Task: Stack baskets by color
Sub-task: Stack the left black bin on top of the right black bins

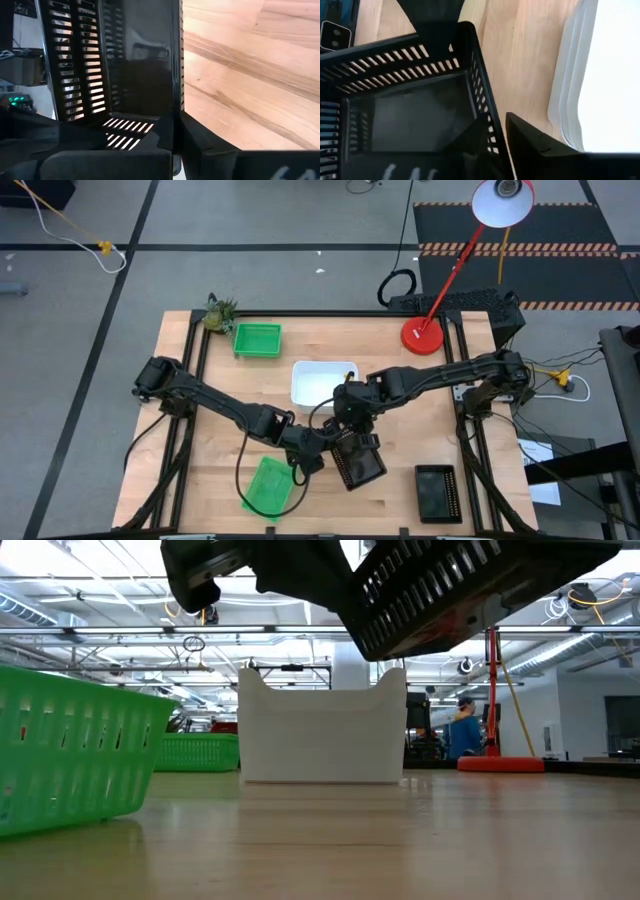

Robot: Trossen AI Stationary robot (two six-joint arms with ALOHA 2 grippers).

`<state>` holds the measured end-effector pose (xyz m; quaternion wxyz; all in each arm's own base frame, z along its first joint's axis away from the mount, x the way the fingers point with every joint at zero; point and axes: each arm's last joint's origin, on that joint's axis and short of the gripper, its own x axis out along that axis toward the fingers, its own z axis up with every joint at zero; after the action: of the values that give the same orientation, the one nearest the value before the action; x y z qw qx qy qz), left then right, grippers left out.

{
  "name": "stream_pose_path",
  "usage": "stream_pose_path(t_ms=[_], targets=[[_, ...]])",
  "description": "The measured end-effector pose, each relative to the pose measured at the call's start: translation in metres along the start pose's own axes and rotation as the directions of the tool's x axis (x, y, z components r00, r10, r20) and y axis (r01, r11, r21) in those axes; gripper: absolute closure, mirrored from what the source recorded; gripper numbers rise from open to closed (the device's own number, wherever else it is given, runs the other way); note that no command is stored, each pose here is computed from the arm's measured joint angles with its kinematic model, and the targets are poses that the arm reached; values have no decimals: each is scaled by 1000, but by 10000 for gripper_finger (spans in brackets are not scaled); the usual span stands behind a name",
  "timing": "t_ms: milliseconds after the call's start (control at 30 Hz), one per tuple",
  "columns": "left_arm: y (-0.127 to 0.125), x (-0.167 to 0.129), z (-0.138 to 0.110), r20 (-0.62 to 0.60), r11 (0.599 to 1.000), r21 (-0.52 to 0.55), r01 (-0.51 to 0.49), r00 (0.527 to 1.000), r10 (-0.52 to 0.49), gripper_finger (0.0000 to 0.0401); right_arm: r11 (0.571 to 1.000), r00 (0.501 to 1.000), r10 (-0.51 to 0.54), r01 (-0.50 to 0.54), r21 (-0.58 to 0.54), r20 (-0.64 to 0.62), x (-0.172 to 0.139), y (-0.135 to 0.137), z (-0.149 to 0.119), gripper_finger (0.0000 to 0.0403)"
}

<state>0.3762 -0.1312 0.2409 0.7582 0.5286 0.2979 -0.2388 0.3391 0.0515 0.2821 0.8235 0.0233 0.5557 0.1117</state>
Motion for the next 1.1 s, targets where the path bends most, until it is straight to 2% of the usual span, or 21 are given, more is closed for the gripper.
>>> stream_pose_path(t_ms=[200, 400, 533, 767, 933, 1100], targets=[[1, 0, 1, 3, 999, -25, -22, 1000, 22, 361, 1000, 1000, 8, -8, -8, -16, 0, 3, -2, 394], [7, -1, 6, 25, 977, -193, -92, 995, 99, 323, 1000, 997, 4, -3, 7, -76, -1, 9, -9, 389], [5, -5, 15, 14, 969, -201, -143, 989, 148, 272, 1000, 994, 7, -5, 16, -105, -8, 19, -15, 395], [-7, -14, 34, -117, 941, -190, -281, 958, 263, 197, 1000, 994, 9, -7, 26, -106, -34, 50, -32, 396], [-15, -19, 43, -171, 917, -204, -342, 935, 311, 182, 999, 994, 33, -30, 31, -103, -56, 75, -49, 396], [-21, -22, 50, -179, 879, -313, -359, 932, 317, 191, 997, 995, 16, -9, 76, -97, -78, 97, -70, 396]])
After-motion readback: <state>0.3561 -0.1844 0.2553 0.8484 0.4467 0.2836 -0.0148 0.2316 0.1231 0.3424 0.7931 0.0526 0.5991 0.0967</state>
